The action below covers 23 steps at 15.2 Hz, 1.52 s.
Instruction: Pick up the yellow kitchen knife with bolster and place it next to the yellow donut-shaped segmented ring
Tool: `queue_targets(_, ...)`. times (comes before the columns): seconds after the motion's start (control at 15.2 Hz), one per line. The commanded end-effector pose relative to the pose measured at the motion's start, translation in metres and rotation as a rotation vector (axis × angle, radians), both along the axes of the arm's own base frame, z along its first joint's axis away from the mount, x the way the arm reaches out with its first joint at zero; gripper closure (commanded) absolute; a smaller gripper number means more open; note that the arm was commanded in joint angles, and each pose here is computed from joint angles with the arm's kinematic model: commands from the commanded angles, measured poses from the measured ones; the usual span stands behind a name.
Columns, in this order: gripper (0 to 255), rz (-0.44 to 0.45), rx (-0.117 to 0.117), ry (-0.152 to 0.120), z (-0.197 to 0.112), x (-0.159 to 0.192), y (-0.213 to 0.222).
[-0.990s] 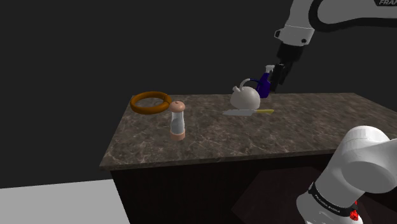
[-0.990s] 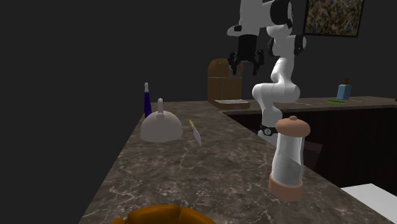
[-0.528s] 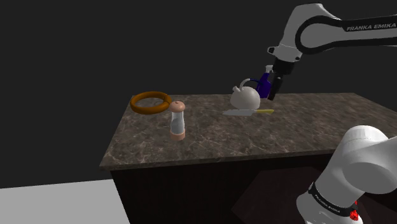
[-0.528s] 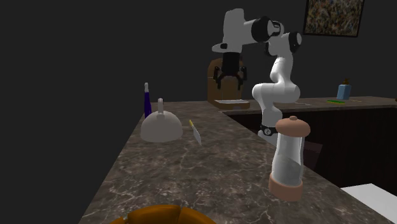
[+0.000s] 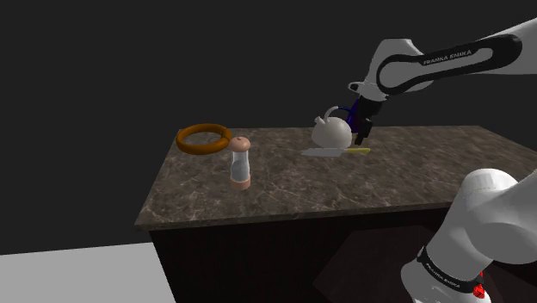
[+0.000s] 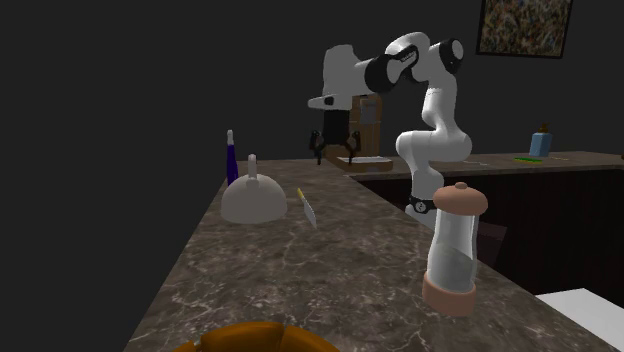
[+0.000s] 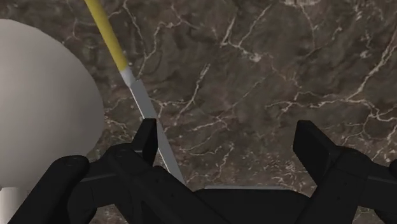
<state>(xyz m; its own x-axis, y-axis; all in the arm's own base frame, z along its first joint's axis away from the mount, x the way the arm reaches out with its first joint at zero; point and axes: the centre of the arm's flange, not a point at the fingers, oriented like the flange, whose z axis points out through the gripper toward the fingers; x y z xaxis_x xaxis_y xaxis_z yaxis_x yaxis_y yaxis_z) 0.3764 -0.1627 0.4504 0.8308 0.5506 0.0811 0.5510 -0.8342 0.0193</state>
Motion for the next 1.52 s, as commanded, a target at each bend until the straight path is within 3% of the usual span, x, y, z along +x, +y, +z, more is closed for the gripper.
queue_targets(0.0,0,0.076,-0.001,-0.006,-0.017,0.017,-0.014)
queue_targets(0.46,0,0.322,0.007,-0.019,-0.081,0.075,-0.052)
queue_targets(0.99,0,0.328,0.007,-0.019,-0.123,0.08,-0.05)
queue_targets(1.45,0,0.328,0.007,-0.019,-0.123,0.08,-0.05)
